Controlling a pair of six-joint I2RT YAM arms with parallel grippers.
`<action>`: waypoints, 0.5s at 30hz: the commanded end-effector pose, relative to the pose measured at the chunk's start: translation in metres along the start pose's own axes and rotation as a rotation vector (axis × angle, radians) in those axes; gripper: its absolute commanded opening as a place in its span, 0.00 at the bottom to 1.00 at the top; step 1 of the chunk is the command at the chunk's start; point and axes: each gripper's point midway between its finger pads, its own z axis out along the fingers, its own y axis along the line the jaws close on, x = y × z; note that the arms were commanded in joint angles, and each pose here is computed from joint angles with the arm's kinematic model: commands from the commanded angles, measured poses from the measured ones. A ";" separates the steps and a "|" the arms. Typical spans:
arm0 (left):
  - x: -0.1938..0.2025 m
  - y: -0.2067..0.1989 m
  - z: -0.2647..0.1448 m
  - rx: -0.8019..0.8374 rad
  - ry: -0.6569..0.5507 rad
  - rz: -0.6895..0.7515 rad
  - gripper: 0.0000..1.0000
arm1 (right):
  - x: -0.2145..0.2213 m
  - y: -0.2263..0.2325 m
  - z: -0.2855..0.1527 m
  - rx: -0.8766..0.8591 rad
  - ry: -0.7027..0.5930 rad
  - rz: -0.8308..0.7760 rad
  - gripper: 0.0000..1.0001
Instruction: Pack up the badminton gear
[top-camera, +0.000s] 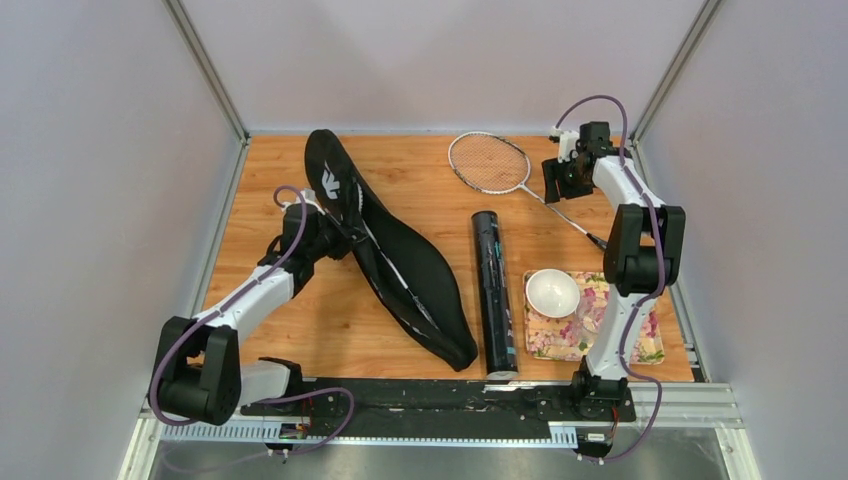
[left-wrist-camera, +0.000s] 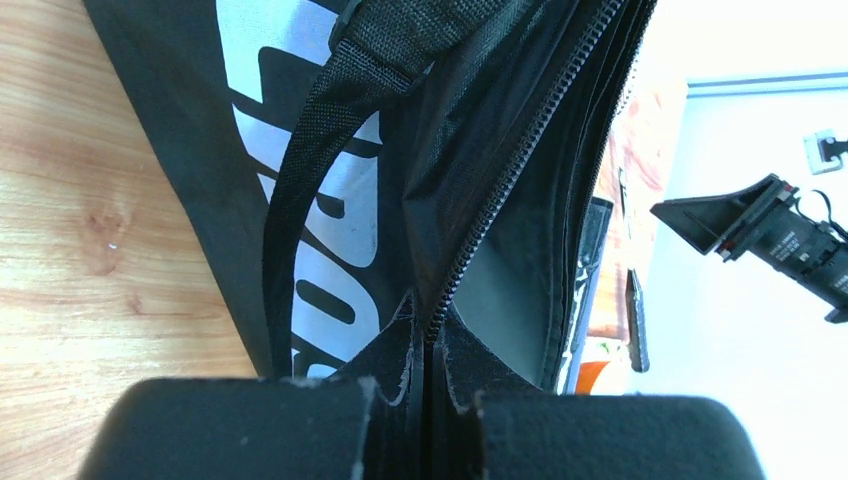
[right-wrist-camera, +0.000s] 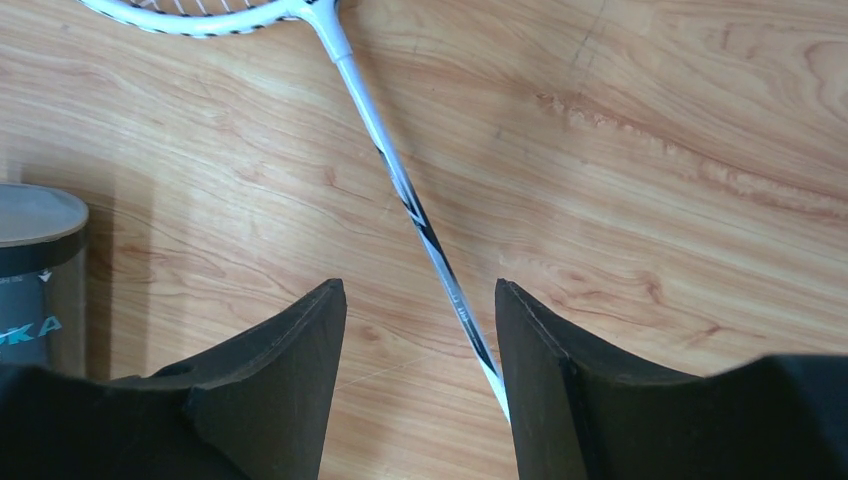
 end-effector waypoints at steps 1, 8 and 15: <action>0.003 -0.019 0.001 0.054 0.056 -0.005 0.00 | 0.002 -0.019 0.013 0.014 -0.001 -0.060 0.60; 0.001 -0.024 0.002 0.059 0.064 0.002 0.00 | 0.026 -0.018 0.039 -0.020 0.084 -0.063 0.53; 0.003 -0.020 0.000 0.048 0.064 0.002 0.00 | 0.031 -0.022 0.057 0.030 0.115 -0.100 0.38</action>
